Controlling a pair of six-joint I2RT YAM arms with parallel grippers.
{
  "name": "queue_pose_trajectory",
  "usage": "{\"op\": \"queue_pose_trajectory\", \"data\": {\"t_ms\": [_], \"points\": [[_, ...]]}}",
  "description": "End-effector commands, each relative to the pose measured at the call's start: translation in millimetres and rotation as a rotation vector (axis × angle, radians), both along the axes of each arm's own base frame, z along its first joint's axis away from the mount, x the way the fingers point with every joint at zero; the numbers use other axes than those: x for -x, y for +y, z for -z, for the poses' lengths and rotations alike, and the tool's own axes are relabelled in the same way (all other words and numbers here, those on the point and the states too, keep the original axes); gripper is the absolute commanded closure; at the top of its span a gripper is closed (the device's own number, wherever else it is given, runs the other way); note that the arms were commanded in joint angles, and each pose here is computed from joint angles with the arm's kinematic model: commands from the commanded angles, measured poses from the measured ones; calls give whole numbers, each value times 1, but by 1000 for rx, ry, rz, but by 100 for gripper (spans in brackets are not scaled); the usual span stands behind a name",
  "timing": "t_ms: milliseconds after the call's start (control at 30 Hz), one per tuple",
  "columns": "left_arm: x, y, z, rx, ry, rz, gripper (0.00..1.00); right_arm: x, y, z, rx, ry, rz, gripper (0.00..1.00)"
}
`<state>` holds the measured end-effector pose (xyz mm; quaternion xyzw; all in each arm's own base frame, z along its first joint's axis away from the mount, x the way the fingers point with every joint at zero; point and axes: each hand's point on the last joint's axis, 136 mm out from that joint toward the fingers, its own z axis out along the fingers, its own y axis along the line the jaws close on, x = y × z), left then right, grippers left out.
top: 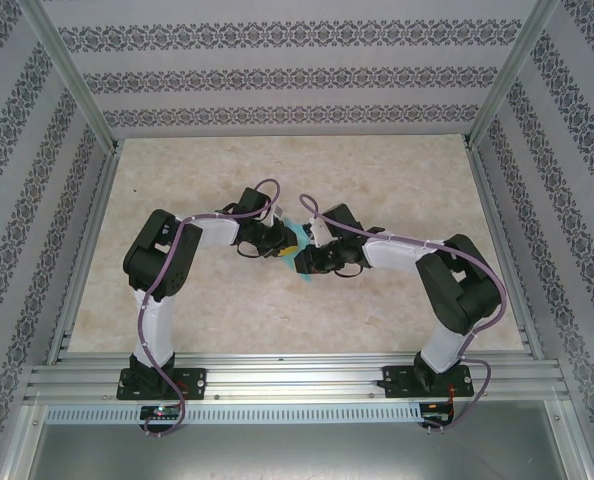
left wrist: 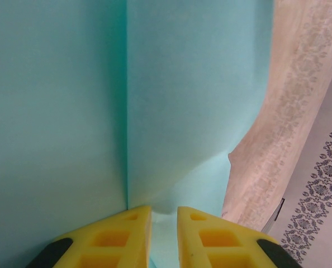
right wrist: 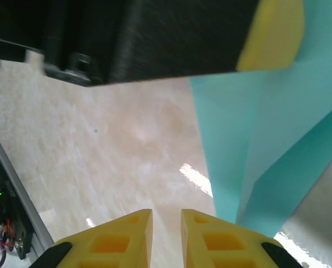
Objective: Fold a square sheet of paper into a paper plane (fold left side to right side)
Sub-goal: Fourth fold the wing at the center of the table.
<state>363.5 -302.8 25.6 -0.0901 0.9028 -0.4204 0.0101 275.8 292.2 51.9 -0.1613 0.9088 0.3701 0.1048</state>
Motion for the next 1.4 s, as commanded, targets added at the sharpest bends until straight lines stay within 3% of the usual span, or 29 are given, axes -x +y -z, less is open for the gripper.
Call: {"op": "queue_pose_trajectory", "data": {"t_ms": [0, 1367], "points": [[19, 12, 41, -108, 93, -18, 79, -3, 2, 9, 32, 1, -10, 79], [21, 14, 43, -119, 96, -15, 79, 7, -24, 39, 125, 56, 22, 79]]}}
